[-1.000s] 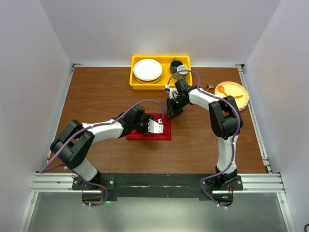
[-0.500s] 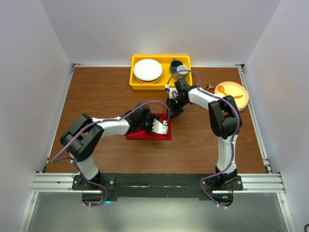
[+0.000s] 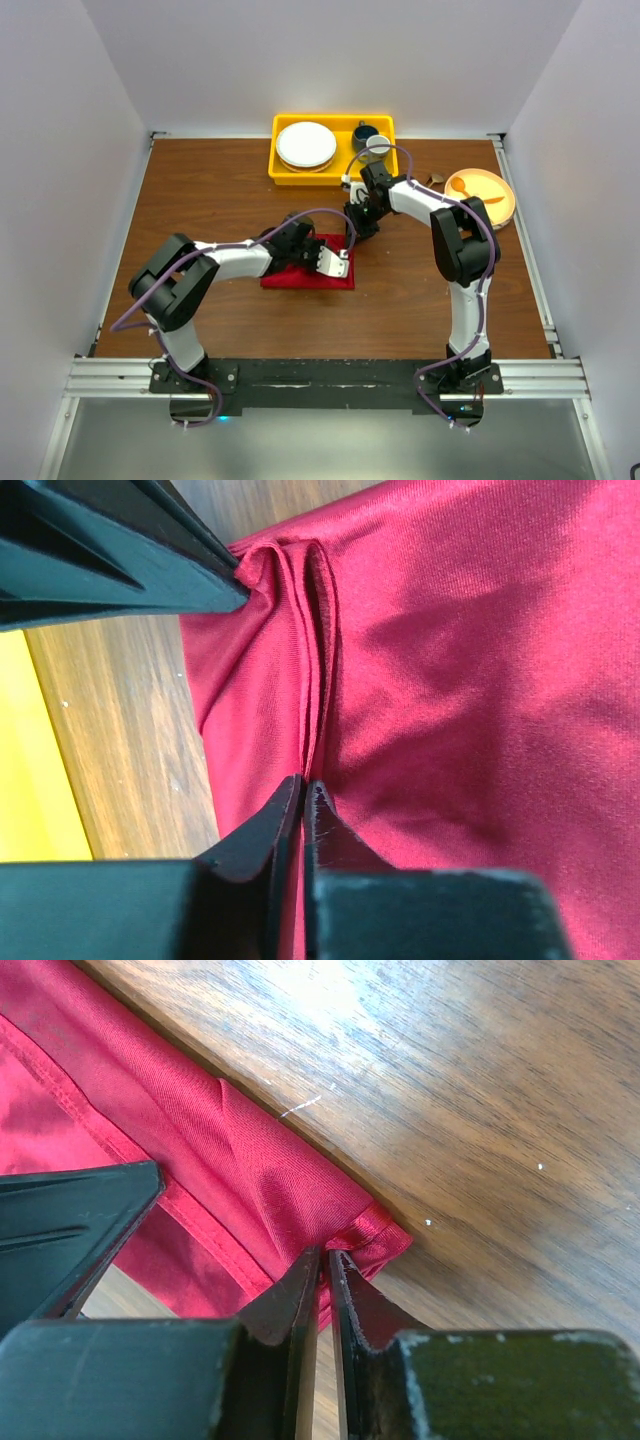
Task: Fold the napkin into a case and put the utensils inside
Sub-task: Smooth out the 2/3-rectangle-folded napkin at the center of the board.
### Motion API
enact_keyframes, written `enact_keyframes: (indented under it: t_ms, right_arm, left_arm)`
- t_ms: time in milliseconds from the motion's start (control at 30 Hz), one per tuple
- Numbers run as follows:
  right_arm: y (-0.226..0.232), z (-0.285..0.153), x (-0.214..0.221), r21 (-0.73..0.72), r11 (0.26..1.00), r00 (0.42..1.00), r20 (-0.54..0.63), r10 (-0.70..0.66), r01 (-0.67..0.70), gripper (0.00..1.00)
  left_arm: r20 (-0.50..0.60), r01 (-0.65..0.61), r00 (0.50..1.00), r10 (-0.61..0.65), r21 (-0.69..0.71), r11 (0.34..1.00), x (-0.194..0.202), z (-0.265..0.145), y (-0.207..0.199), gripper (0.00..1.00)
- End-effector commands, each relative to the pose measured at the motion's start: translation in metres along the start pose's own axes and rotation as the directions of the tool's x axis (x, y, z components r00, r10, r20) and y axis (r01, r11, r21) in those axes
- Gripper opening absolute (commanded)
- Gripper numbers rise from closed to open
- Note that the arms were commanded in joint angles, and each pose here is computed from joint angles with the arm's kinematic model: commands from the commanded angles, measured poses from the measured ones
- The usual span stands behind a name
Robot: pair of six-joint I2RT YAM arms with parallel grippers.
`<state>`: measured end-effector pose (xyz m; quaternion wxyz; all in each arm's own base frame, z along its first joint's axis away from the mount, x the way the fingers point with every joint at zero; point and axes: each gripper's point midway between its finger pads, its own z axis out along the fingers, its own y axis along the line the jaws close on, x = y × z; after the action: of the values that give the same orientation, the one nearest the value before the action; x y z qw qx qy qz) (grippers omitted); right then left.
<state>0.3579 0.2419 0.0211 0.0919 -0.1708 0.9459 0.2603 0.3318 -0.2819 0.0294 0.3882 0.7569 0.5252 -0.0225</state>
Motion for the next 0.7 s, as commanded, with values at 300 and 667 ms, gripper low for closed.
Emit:
enact_keyframes:
  t_ms: [300, 667]
  right_arm:
    - [0.020, -0.041, -0.013, -0.045, 0.998, 0.999, 0.019, 0.036, -0.035, 0.41]
    - [0.024, -0.061, 0.025, -0.119, 0.978, 0.985, -0.051, 0.167, -0.172, 0.55]
  left_arm:
    - [0.036, 0.002, 0.999, -0.003, 0.024, 1.000, -0.010, 0.005, 0.004, 0.00]
    - [0.033, 0.000, 0.999, -0.001, 0.040, 0.999, -0.008, 0.006, -0.002, 0.00]
